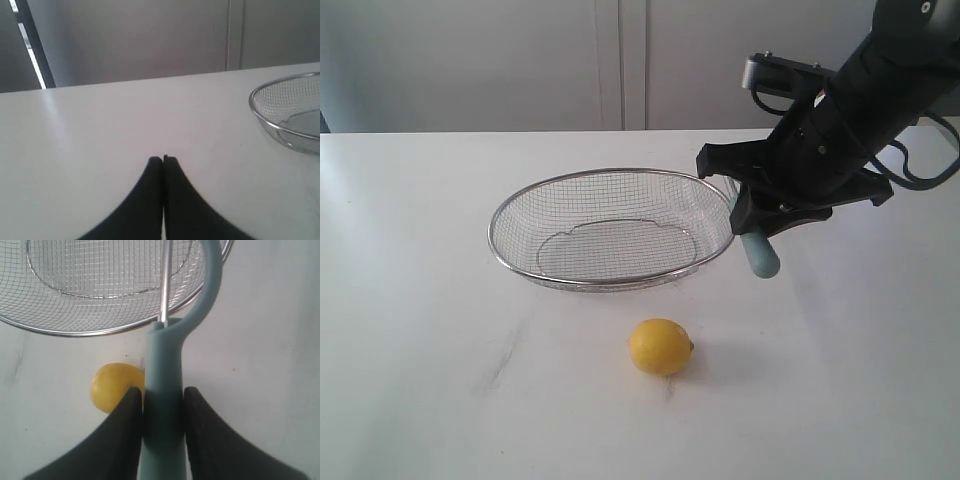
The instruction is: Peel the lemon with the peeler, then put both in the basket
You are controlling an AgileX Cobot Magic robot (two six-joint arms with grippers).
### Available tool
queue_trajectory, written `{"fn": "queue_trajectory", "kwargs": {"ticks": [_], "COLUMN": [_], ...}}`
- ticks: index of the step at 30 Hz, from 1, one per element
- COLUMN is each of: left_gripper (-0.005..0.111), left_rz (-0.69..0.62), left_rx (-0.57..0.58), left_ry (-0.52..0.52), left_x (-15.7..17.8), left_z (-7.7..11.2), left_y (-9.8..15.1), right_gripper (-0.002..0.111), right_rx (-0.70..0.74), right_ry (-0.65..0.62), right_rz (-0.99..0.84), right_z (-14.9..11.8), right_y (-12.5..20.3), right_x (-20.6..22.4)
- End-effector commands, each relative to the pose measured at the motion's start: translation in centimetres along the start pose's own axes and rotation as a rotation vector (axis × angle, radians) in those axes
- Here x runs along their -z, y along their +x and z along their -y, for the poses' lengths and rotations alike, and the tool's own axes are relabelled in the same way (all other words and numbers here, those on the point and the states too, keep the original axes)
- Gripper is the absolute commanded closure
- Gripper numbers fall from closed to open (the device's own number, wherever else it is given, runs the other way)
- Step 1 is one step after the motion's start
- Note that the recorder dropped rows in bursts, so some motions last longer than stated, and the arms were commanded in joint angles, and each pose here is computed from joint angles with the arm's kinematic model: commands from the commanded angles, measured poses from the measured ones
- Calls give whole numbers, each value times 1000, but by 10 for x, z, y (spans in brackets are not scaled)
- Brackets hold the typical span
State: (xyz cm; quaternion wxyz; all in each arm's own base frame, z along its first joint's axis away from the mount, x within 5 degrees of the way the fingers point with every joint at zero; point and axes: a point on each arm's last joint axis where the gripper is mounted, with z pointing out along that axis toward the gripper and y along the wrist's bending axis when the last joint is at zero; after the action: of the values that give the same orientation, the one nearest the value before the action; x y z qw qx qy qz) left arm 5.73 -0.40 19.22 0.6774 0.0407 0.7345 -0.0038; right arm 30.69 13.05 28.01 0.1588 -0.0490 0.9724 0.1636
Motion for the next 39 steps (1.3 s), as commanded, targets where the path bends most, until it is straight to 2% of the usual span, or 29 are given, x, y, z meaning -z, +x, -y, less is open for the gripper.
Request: {"fn": "queue_trajectory", "kwargs": {"ticks": [1,13,20,25,33,39], "left_gripper": [107,107,107,107,107,107], "left_rz": [89,108,-6,-20,-319,-472], "left_rx": [-1,35,33,28,-45,-91], "left_ry": [-16,-15,22,27,39,32], "left_x": [0,1,10,12,5,-4], "left_z": [-1,-1,1,0,-1,-5], "left_y": [-7,-10,-30,-45,-55,-64], "right_gripper": [108,108,108,108,108,108], "right_rx": [10,10,10,10,7,7], "right_ry": [0,0,0,0,-3,-4], "right_rz": [10,16,16,16,16,17], "right_z": [1,1,1,1,1,1], "right_y": [1,0,0,0,0,0], "right_x": [4,4,4,4,4,4]}}
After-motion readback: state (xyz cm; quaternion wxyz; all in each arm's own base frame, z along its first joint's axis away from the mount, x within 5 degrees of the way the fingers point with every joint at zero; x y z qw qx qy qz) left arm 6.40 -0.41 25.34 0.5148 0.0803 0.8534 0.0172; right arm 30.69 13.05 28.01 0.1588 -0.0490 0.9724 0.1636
